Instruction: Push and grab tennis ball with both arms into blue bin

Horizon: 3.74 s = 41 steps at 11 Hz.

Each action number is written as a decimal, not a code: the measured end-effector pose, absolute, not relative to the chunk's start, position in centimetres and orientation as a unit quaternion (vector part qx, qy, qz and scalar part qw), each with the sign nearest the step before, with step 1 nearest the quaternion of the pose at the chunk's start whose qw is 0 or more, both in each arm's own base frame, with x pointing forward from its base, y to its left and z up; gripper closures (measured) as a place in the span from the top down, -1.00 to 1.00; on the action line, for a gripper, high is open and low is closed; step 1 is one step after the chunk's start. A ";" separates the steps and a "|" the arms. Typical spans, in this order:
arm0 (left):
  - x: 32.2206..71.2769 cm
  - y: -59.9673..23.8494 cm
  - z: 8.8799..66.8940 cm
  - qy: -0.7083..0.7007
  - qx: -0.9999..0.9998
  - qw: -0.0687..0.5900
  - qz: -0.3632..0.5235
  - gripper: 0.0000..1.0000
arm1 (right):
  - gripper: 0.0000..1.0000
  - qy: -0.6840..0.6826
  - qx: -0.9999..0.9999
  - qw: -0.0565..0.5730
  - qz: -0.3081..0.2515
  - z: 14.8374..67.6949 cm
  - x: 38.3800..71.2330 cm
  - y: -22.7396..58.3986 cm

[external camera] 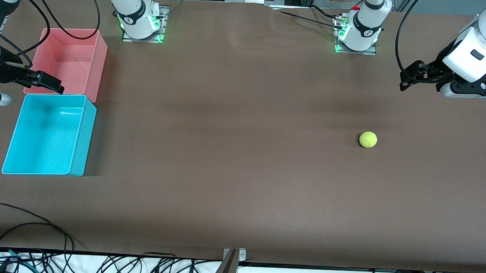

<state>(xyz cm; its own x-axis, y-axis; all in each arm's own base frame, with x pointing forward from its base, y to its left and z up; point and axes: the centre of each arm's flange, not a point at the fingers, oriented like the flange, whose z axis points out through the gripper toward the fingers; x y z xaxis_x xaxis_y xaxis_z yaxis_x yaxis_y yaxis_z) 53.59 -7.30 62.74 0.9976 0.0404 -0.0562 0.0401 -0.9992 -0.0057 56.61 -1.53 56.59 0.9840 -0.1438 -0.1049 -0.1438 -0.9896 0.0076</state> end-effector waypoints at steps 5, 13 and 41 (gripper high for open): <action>53.5 -7.7 62.8 -0.017 -0.999 0.002 0.027 1.00 | 1.00 0.073 -0.996 0.000 0.055 56.1 57.0 -1.6; 53.6 -7.4 62.5 0.038 -0.999 0.007 0.029 1.00 | 1.00 0.075 -0.996 0.001 0.048 56.0 58.9 -1.9; 53.9 -6.3 62.4 0.030 -0.999 0.007 0.029 1.00 | 1.00 0.088 -0.995 0.006 0.047 55.8 60.1 -3.4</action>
<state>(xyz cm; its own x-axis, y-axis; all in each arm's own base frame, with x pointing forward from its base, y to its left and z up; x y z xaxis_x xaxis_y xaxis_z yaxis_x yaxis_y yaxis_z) 53.87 -6.32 62.38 0.9965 -0.0586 -0.0589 -0.0593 -0.9982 -0.0115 60.10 -3.39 55.76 0.9801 -0.1747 -0.0938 -0.1759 -0.9844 -0.0042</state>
